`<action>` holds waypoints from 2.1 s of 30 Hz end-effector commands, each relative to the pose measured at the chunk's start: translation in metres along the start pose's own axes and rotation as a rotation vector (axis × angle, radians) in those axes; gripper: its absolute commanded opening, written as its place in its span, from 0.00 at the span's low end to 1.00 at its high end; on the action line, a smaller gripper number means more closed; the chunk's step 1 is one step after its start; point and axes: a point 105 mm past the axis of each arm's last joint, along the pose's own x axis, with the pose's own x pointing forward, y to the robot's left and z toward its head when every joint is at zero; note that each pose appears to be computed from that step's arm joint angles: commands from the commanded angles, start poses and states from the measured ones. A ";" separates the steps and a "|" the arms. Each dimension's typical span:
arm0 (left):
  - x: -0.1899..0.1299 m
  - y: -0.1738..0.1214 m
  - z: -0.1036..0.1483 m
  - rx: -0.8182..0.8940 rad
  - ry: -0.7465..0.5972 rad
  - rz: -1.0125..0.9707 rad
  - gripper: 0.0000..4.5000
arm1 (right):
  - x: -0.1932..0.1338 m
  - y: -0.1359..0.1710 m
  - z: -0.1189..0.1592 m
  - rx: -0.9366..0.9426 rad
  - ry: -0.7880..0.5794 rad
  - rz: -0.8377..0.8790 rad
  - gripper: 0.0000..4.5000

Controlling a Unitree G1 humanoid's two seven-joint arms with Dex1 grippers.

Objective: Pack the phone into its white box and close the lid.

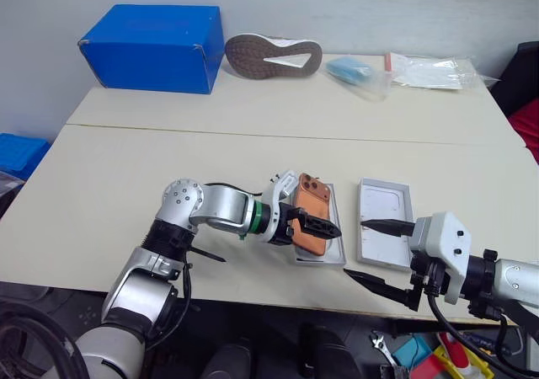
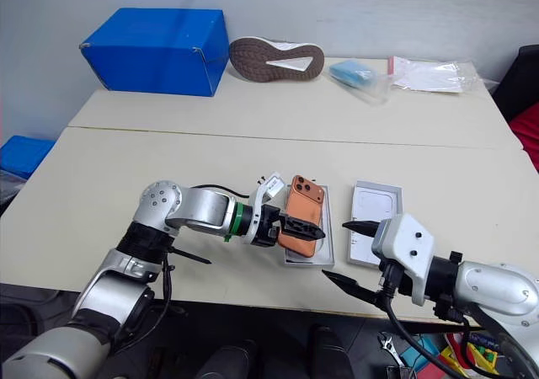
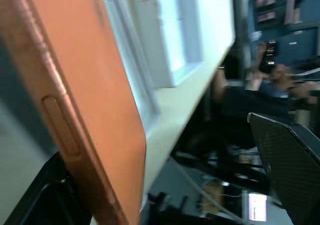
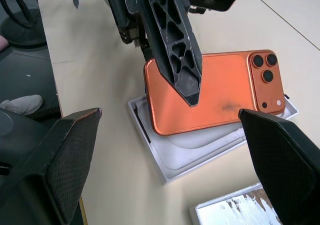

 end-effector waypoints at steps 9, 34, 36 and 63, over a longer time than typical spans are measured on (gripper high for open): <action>-0.005 -0.027 0.003 0.075 0.042 -0.103 1.00 | 0.003 0.001 0.007 -0.023 -0.041 -0.007 1.00; -0.070 -0.006 0.000 0.150 0.009 -0.083 1.00 | 0.004 0.000 0.004 -0.013 -0.042 -0.011 1.00; -0.074 -0.009 -0.002 0.181 -0.011 -0.110 1.00 | 0.003 -0.001 0.003 -0.013 -0.035 -0.007 1.00; -0.109 0.019 -0.001 1.169 -0.187 -0.131 1.00 | 0.017 -0.077 -0.036 0.547 0.094 -0.585 1.00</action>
